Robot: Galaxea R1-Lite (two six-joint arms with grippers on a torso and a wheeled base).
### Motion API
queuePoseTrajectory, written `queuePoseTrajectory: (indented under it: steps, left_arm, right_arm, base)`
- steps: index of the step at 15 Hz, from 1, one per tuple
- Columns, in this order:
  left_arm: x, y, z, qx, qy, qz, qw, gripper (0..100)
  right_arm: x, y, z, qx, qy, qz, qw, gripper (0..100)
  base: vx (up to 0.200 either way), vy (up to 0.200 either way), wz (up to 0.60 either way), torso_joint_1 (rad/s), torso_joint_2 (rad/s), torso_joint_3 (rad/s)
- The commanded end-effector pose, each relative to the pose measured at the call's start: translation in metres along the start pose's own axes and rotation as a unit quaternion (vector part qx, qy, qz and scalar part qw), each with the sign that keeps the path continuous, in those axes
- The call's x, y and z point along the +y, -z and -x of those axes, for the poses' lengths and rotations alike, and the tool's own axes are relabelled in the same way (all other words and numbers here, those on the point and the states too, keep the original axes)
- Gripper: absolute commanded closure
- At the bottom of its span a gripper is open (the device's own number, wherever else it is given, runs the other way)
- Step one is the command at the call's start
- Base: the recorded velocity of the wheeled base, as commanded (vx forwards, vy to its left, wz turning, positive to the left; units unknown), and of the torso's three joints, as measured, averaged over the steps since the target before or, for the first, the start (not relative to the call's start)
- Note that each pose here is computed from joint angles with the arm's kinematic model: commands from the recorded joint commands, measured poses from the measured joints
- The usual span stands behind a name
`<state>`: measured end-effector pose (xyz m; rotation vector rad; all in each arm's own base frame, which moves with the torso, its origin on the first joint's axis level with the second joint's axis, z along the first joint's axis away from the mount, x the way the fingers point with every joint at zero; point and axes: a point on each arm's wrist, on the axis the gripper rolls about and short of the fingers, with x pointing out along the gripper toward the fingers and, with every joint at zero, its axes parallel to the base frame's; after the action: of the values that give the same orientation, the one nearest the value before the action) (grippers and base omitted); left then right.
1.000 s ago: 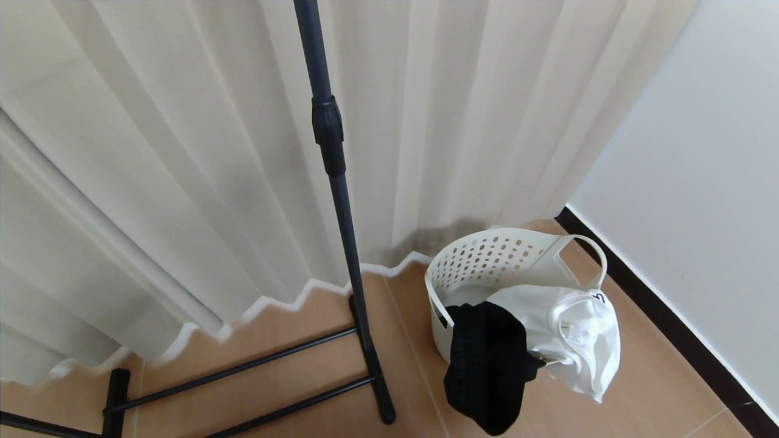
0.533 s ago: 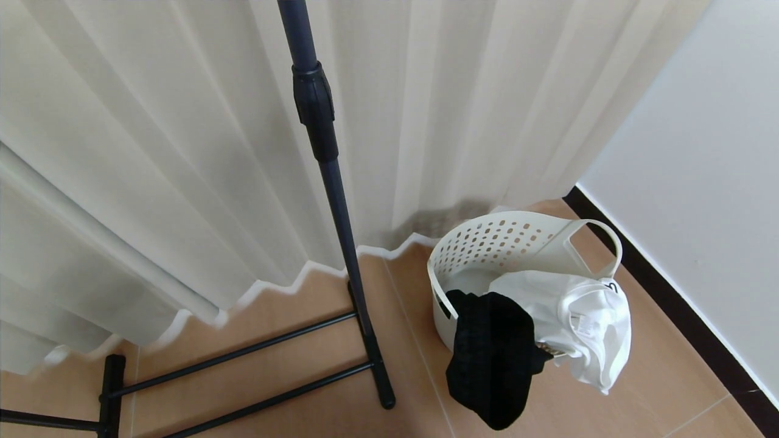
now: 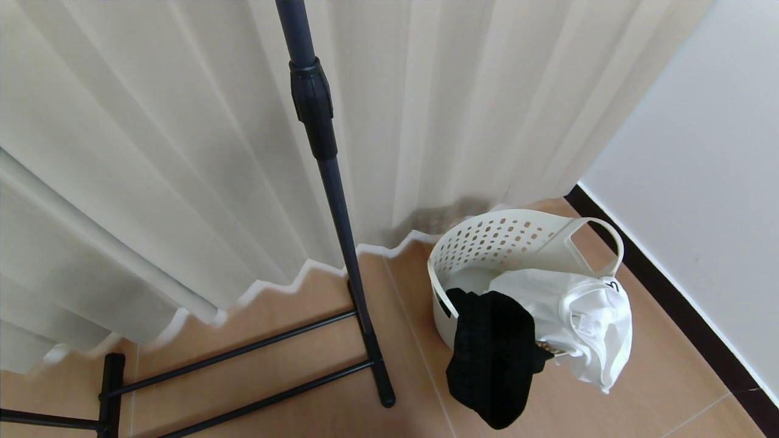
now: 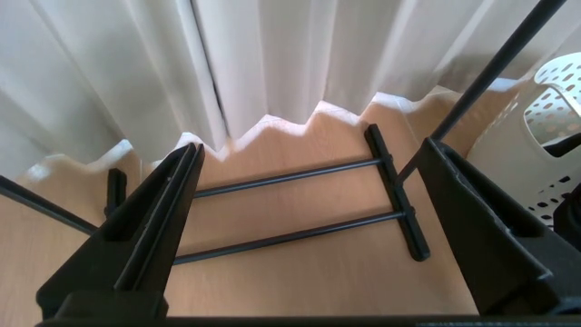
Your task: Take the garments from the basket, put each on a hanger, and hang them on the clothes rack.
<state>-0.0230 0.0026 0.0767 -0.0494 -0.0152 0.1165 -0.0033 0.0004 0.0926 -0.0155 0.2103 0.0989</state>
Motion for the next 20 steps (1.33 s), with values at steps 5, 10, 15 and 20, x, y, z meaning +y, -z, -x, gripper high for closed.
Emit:
queuePoseTrajectory:
  steps: [5, 10, 15, 20]
  left_arm:
    - [0.000, 0.000, 0.000, 0.000, 0.001, 0.000, 1.0000, 0]
    - [0.000, 0.000, 0.000, 0.000, 0.000, 0.000, 1.0000, 0]
    - [0.000, 0.000, 0.000, 0.000, 0.000, 0.000, 1.0000, 0]
    - [0.000, 0.000, 0.000, 0.000, 0.000, 0.000, 1.0000, 0]
  right_arm:
    - [0.009, -0.067, -0.080, 0.183, -0.103, 0.223, 0.9518, 0]
    - [0.019, -0.090, -0.163, 0.257, -0.125, 0.373, 0.8828, 0]
    - [0.040, -0.079, -0.262, 0.254, -0.061, 0.407, 0.8756, 0]
    - [0.050, -0.078, -0.307, 0.232, -0.081, 0.397, 0.8843, 0]
  base:
    - [0.000, 0.000, 0.00, 0.000, 0.00, 0.000]
    - [0.000, 0.000, 0.00, 0.000, 0.00, 0.000]
    - [0.000, 0.000, 0.00, 0.000, 0.00, 0.000]
    - [0.000, 0.000, 0.00, 0.000, 0.00, 0.000]
